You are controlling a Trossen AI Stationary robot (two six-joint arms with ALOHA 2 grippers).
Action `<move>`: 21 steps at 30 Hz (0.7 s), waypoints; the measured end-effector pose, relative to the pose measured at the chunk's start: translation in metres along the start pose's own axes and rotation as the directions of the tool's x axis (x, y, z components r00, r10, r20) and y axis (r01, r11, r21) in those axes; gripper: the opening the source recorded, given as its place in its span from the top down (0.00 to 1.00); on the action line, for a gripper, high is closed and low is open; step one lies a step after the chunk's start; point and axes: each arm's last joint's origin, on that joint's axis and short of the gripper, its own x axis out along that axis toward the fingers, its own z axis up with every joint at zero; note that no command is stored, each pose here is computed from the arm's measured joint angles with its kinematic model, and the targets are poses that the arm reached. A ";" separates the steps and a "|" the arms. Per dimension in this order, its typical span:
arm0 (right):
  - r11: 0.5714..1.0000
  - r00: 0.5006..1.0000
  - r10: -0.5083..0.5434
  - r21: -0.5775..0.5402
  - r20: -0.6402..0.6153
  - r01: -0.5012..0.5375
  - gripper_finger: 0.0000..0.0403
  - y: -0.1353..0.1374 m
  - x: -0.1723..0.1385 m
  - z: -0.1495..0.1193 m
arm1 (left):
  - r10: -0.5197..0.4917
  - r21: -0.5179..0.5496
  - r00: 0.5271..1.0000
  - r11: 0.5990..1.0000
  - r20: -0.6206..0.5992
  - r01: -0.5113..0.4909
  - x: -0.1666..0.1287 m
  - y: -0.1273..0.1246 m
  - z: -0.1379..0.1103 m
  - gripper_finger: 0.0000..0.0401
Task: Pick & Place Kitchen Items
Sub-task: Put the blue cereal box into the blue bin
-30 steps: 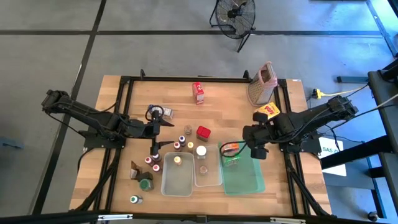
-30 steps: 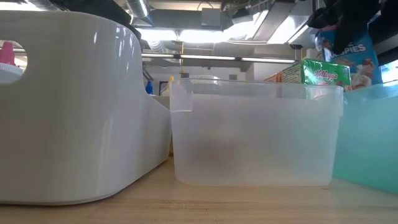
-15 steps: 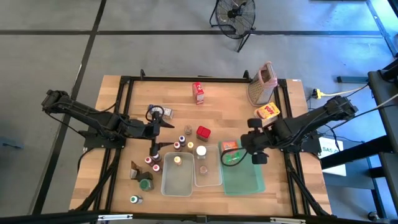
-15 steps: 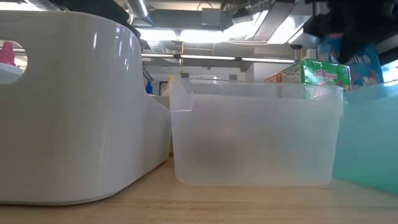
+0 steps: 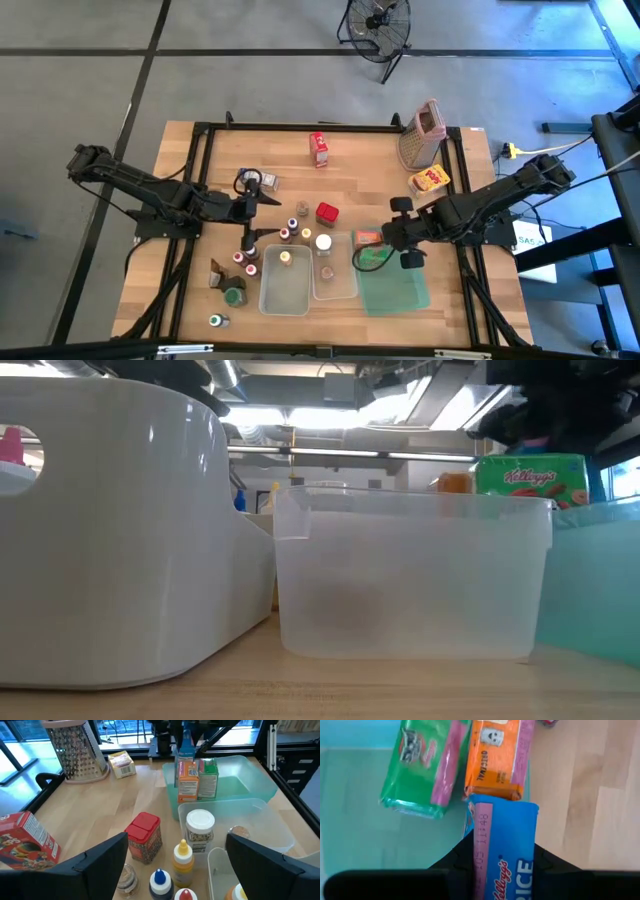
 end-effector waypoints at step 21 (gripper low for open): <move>0.999 1.000 0.011 0.040 0.018 -0.012 0.72 -0.008 0.001 0.004 | 0.000 0.000 1.000 1.000 0.000 0.000 0.000 0.000 0.000 0.17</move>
